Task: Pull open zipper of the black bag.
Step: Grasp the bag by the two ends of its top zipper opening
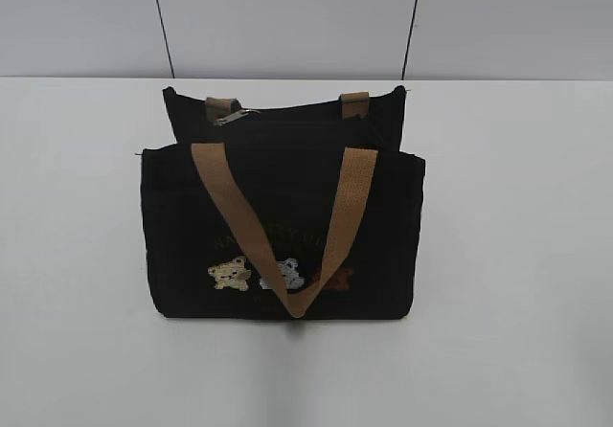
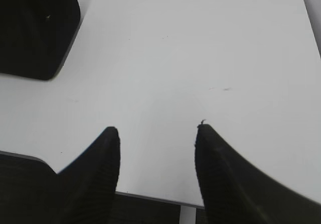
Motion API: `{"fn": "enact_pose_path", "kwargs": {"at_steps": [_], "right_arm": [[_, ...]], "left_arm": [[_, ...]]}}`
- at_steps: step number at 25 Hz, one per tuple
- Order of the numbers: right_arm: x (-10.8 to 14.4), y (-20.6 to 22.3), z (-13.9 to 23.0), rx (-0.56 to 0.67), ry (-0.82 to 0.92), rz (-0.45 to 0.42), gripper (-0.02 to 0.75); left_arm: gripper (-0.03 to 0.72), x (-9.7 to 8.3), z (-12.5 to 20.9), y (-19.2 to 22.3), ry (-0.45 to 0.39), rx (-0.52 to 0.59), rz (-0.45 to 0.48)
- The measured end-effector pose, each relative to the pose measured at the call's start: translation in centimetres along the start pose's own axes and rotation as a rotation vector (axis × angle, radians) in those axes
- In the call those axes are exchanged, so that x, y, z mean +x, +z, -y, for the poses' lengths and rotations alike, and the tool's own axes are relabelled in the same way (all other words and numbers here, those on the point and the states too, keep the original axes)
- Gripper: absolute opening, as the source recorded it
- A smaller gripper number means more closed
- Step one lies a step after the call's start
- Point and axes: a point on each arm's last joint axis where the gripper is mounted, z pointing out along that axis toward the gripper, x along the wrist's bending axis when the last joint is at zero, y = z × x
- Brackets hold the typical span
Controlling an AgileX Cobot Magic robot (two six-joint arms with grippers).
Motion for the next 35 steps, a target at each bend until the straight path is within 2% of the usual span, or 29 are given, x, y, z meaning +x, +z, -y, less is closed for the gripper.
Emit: {"fn": "enact_pose_path", "kwargs": {"at_steps": [22, 25, 28, 30, 35], "right_arm": [[0.0, 0.0, 0.0, 0.0, 0.0, 0.0, 0.373], [0.0, 0.0, 0.0, 0.0, 0.0, 0.0, 0.373], [0.0, 0.0, 0.0, -0.003, 0.0, 0.001, 0.373], [0.0, 0.0, 0.0, -0.004, 0.0, 0.001, 0.373], [-0.3, 0.3, -1.2, 0.021, -0.001, -0.003, 0.373]], "left_arm": [[0.239, 0.0, 0.0, 0.0, 0.0, 0.0, 0.001], [0.287, 0.0, 0.0, 0.0, 0.0, 0.0, 0.001], [0.412, 0.0, -0.2, 0.1, -0.001, 0.004, 0.002], [0.458, -0.1, -0.9, 0.3, -0.002, -0.008, 0.003], [0.47, -0.3, -3.5, 1.9, 0.019, -0.069, 0.017]]}}
